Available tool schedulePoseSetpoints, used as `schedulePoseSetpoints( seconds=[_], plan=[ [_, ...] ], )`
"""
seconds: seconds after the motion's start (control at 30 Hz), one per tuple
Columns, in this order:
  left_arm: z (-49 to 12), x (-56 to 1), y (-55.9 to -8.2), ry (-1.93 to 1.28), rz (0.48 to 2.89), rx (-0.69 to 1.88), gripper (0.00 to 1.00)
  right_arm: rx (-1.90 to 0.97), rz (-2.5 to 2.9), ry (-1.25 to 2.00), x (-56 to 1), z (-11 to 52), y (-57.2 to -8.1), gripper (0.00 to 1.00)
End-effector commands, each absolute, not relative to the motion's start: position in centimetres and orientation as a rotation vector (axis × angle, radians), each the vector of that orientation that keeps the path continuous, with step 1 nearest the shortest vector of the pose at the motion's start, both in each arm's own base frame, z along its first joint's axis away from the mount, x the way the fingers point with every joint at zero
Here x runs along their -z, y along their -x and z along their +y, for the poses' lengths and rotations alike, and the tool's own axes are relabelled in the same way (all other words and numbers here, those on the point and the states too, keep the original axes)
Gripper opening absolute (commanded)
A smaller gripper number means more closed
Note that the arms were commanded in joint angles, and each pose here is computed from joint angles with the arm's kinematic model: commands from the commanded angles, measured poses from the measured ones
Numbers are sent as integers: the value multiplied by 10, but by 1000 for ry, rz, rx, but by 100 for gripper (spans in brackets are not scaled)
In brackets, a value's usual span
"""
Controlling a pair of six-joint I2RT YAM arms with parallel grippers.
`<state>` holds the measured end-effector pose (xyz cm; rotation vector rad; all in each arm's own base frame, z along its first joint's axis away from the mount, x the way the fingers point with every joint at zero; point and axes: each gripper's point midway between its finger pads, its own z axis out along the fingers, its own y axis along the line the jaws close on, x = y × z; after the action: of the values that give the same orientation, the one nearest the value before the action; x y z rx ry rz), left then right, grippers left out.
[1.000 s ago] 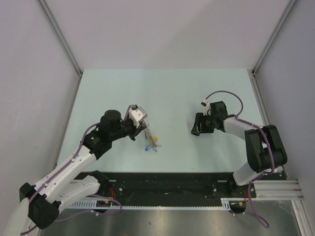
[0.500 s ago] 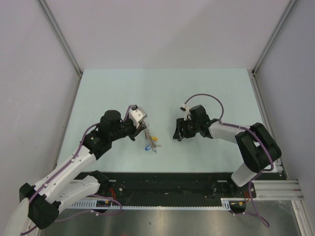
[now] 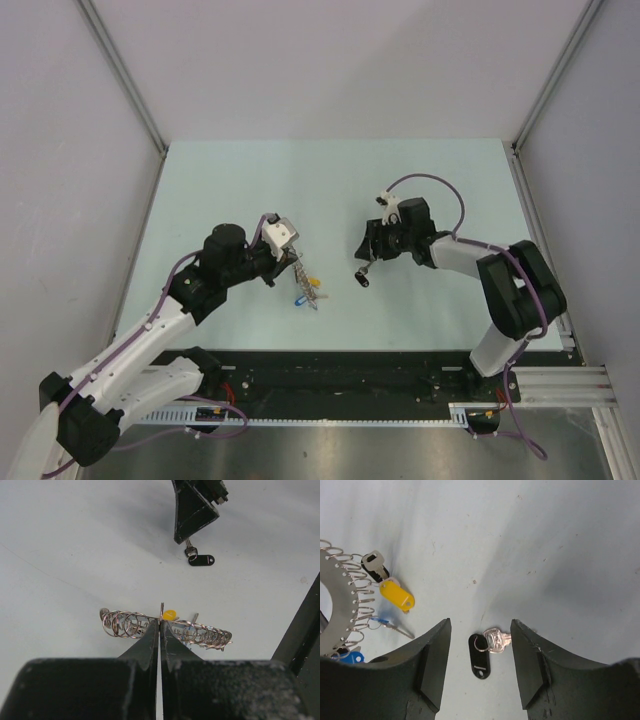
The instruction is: Put the keys on the keyring
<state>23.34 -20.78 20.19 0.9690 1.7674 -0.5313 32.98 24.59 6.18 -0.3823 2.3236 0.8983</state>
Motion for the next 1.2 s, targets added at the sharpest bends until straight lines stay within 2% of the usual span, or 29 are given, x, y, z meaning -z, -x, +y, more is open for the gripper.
schedulePoseSetpoints(
  seconds=[0.0,0.13,0.33,0.57,0.77,0.83,1.17],
  plan=[
    [-208,-217,-237,-970,1696,522,0,-951,2307,439,-55,258,-341,56],
    [-209,-216,-237,-971,1697,523,0,-945,2379,430,-37,256,-337,56],
    [-209,-216,-238,-971,1696,521,0,-880,2576,424,-20,238,-298,56],
    [-209,-216,-238,-971,1699,522,0,-820,2593,444,-34,225,-266,54],
    [-207,-216,-238,-966,1703,514,0,-664,2428,599,-63,225,-279,49],
    [-207,-216,-238,-965,1703,508,0,-559,2367,652,-72,224,-289,44],
    [-202,-218,-241,-946,1708,478,0,-112,2254,1039,-74,239,-309,36]
  ],
)
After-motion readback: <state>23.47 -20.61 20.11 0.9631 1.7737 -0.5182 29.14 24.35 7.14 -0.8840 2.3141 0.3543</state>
